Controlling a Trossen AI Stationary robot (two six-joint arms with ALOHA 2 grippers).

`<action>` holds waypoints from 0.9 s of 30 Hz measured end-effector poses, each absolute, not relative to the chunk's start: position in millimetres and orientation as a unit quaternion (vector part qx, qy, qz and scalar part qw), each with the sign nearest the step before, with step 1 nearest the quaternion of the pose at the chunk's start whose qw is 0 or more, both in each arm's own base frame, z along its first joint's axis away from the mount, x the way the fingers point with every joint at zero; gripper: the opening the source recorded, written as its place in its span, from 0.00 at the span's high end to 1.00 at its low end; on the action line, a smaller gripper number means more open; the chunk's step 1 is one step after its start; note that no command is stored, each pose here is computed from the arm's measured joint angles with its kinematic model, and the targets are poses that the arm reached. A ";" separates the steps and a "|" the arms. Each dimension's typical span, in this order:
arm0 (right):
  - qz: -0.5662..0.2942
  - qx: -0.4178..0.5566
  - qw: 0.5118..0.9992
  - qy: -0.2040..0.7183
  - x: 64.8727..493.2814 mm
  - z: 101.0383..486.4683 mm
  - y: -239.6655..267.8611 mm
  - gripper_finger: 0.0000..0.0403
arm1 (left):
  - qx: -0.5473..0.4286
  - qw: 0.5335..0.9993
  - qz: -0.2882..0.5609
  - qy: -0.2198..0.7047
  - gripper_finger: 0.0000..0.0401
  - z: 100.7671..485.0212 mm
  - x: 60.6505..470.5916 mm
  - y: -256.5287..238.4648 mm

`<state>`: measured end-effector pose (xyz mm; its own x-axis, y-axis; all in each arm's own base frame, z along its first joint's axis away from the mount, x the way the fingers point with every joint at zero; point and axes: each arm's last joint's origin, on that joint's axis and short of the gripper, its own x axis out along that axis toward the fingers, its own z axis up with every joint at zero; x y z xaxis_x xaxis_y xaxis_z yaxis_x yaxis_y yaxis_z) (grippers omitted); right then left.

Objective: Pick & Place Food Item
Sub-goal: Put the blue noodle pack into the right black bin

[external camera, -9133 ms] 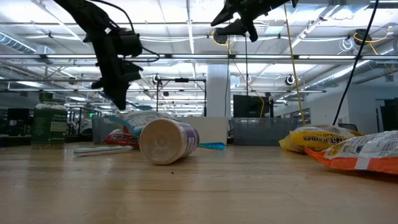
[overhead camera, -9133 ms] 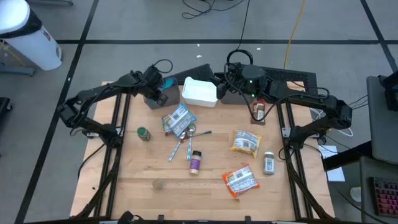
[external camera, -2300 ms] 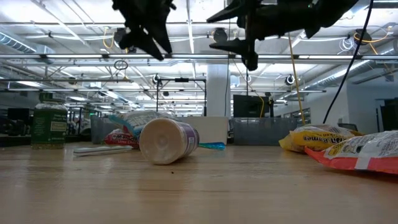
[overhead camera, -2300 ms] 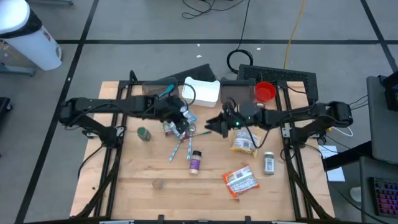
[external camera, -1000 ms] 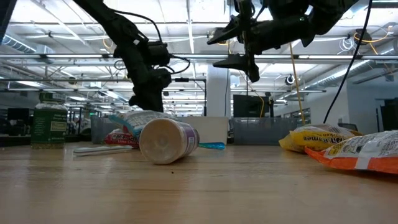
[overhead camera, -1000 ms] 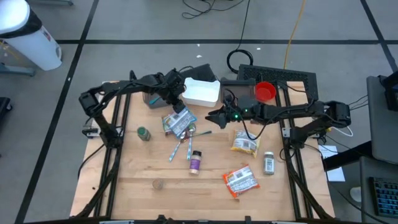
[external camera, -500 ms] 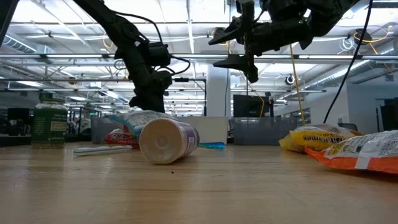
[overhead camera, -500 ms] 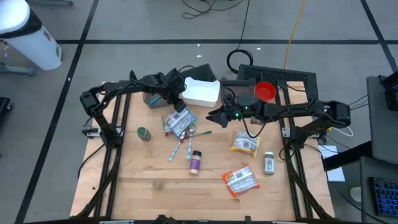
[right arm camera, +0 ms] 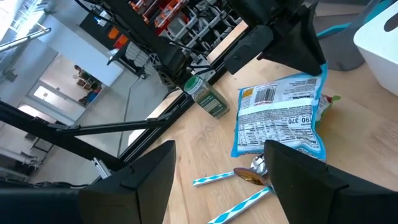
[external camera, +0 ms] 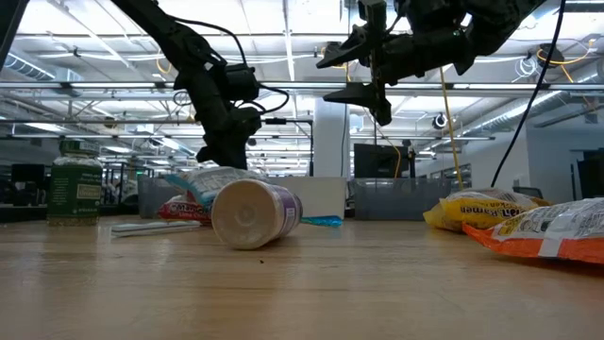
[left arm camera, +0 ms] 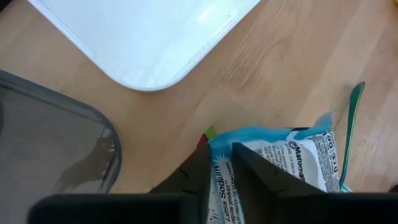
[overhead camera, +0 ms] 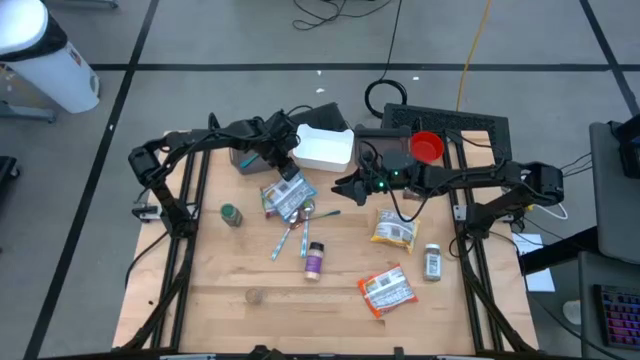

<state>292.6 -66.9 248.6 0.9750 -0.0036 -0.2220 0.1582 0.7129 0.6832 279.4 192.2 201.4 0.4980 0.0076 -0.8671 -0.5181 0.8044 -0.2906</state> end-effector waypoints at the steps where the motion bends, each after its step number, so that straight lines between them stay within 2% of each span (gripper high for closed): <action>1: -0.044 0.377 0.920 0.103 292.6 248.6 -66.9 0.41 | -0.268 0.823 0.159 0.475 0.87 201.4 279.5 192.1; 6: -0.045 0.384 0.917 0.102 292.6 248.6 -66.8 0.41 | -0.268 0.823 0.159 0.475 0.99 201.4 279.7 191.9; 27: -0.045 0.381 0.918 0.102 292.7 248.6 -66.7 0.41 | -0.275 0.835 0.089 0.469 0.99 202.4 288.4 178.0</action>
<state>292.7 -66.7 248.6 0.9750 -0.0041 -0.2220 0.1599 0.7064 0.6895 288.4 178.0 202.4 0.5441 -0.1093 -0.8318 -0.4064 0.8330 -0.3753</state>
